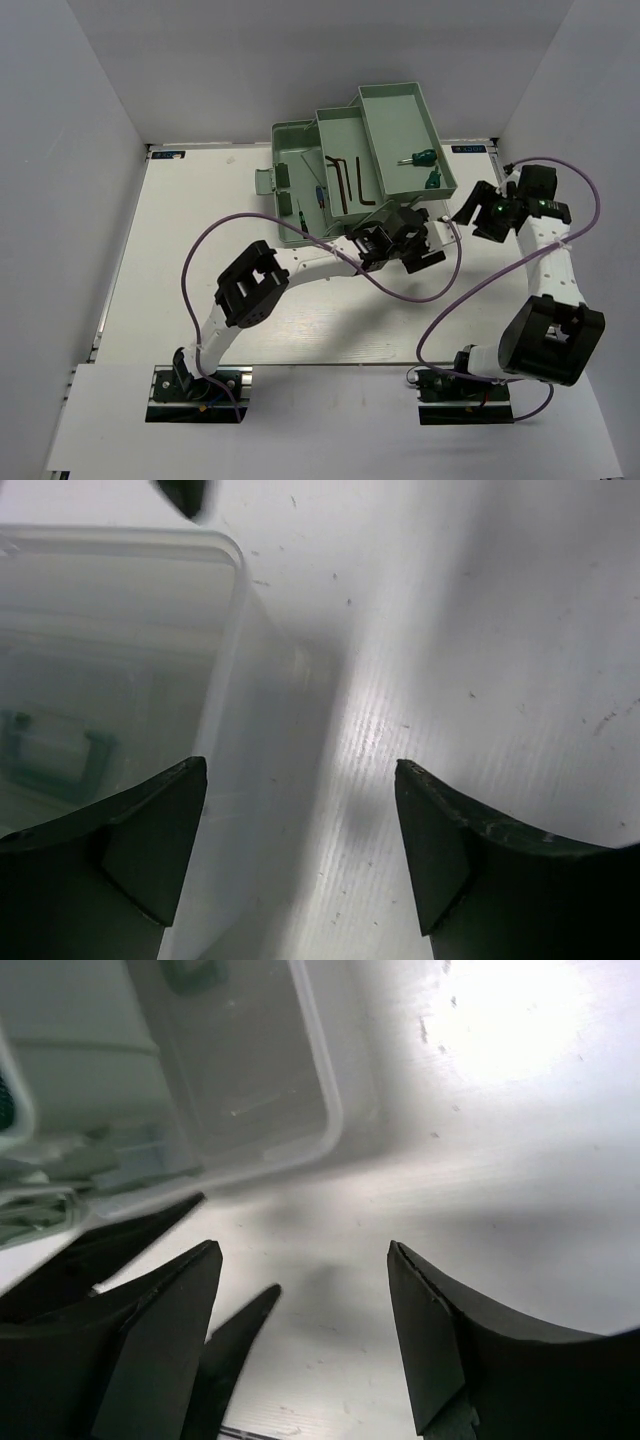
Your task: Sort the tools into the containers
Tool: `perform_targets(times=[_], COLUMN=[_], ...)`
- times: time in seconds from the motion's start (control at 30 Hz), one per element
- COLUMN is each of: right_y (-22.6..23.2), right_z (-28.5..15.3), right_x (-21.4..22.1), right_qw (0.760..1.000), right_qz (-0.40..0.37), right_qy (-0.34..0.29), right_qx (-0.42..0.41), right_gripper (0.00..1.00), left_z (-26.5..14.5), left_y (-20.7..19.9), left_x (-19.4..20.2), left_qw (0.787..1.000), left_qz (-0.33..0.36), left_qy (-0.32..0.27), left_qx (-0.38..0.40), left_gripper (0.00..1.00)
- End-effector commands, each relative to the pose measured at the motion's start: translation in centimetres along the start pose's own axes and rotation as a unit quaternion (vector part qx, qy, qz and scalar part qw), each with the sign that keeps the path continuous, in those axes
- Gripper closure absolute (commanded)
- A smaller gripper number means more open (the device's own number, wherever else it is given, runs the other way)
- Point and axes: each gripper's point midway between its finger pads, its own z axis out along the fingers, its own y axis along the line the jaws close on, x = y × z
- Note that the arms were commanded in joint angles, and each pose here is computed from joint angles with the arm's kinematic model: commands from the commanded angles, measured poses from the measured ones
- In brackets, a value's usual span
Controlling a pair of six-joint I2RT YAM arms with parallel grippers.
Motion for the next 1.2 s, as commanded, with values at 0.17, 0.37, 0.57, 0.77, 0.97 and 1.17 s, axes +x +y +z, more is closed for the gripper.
perform_targets(times=[0.17, 0.37, 0.57, 0.77, 0.97, 1.17], right_y=[-2.8, -3.5, -3.8, -3.8, -4.0, -4.4], right_z=[0.0, 0.1, 0.2, 0.3, 0.4, 0.7], right_x=[2.9, 3.4, 3.5, 2.7, 2.4, 2.5], right_qw=[1.000, 0.999, 0.999, 0.999, 0.999, 0.999], right_qz=[0.015, 0.026, 0.026, 0.030, 0.032, 0.040], right_qy=[0.022, 0.027, 0.025, 0.013, 0.006, 0.008], right_qx=[0.016, 0.017, 0.018, 0.018, 0.021, 0.024], right_gripper=[0.27, 0.27, 0.27, 0.27, 0.27, 0.27], left_z=[-0.7, -0.3, 1.0, 2.5, 2.8, 2.5], left_y=[4.7, 4.9, 3.7, 3.1, 2.6, 2.1], left_x=[-5.0, -3.9, -2.1, 0.4, 1.6, 2.2], left_qw=[0.993, 0.994, 0.996, 0.997, 0.998, 0.999], left_qz=[0.037, 0.036, 0.028, 0.010, 0.001, -0.004], left_qy=[-0.059, -0.049, -0.043, -0.025, -0.013, 0.000], left_qx=[-0.093, -0.091, -0.075, -0.066, -0.060, -0.050], left_gripper=[0.14, 0.13, 0.13, 0.16, 0.46, 0.81])
